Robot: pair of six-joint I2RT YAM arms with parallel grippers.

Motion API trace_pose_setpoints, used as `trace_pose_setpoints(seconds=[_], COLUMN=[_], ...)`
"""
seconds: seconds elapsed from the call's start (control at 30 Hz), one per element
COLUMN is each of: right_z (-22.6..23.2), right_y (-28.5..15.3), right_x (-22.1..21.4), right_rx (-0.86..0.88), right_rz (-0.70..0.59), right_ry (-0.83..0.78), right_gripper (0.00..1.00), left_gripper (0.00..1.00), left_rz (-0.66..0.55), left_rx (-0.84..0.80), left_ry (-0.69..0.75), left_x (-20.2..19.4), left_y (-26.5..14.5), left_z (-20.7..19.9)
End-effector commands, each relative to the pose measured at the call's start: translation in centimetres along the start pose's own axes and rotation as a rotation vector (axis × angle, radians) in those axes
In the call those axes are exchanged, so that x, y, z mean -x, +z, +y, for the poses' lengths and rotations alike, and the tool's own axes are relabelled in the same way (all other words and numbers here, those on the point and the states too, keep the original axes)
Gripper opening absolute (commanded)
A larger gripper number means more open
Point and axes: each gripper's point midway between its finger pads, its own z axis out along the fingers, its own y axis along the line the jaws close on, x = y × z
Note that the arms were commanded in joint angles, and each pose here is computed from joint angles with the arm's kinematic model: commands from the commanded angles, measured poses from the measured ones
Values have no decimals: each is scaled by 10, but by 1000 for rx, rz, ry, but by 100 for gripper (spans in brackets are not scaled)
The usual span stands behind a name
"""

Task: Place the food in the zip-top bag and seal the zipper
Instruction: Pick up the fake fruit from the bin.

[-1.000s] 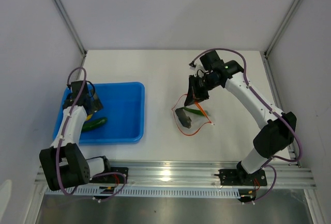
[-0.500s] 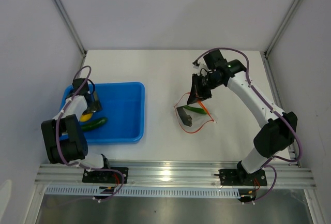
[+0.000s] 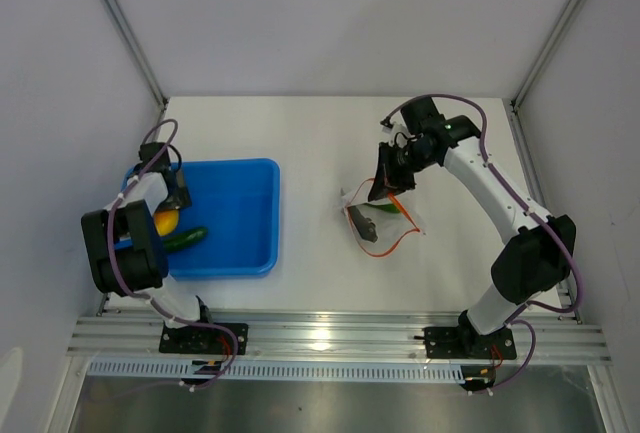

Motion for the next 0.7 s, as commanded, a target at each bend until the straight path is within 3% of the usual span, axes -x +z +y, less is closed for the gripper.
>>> trace_pose_setpoints(seconds=[0.0,0.17,0.37,0.67], right_z=[0,0,-3,0], right_y=[-8,-11,-15,-14], right_x=[3,4,1,4], right_rx=[-4,-11,-27,-5], right_rz=[-37,-53,-67,-92], right_ry=[-15,-11,-4,1], right_gripper=[0,0,0,0], left_gripper=[90,76,44,11], left_rz=[-11,22,45,20], left_rx=[28,5,-38,-77], left_ry=[13,20,27,-27], left_x=[10,3,0,-1], left_y=[4,12,16,-7], left_z=[8,3,-6,-7])
